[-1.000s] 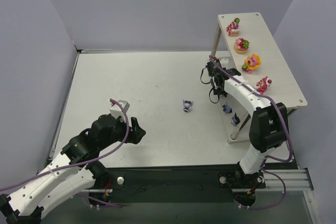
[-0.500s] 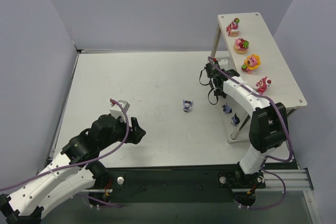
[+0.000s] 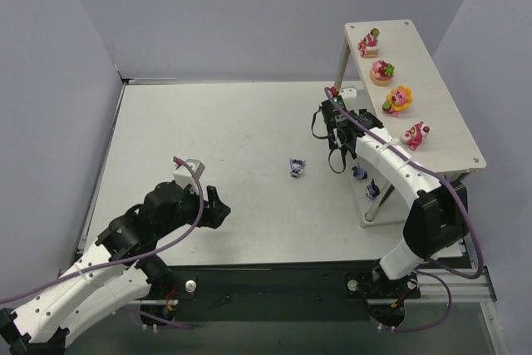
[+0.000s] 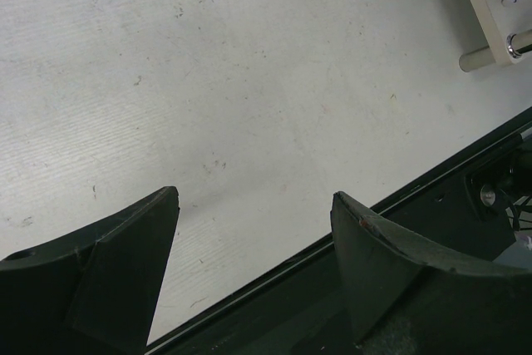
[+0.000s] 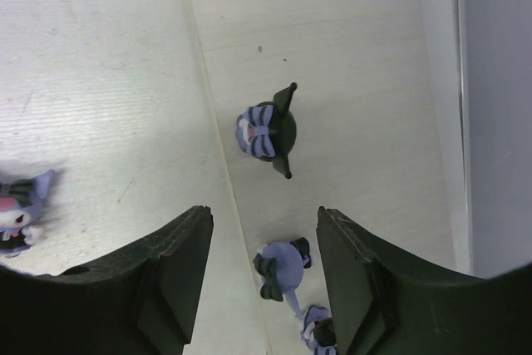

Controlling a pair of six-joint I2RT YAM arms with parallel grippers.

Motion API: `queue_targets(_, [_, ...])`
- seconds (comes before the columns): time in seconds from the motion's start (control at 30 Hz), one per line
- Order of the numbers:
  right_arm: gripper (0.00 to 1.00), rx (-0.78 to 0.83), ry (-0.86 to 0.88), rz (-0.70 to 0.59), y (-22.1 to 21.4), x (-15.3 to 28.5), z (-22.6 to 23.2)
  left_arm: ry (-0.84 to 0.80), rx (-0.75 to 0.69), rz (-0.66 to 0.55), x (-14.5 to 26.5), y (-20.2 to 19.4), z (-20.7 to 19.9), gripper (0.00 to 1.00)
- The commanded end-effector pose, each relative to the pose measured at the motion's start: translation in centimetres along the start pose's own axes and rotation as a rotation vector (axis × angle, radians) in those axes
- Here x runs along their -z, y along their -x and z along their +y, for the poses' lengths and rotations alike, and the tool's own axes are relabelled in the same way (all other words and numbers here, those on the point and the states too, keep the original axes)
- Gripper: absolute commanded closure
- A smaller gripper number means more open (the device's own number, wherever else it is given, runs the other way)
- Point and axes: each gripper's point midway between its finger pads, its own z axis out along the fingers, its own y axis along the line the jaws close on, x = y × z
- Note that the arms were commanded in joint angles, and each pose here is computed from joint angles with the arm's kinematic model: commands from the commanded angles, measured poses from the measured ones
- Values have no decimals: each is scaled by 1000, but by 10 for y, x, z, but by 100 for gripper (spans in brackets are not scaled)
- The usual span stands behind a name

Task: Place and organize the plastic toys onto the shelf

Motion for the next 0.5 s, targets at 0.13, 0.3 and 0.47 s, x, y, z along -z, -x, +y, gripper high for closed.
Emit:
queue_targets(0.13, [37, 214, 255, -81, -4, 46, 64, -11, 17, -50, 2, 12, -3, 16])
queue_targets(0.3, [36, 206, 419, -65, -13, 47, 118, -7, 22, -63, 3, 14, -2, 16])
queue_targets(0.47, [37, 190, 496, -15, -22, 31, 155, -2, 21, -70, 6, 15, -1, 15])
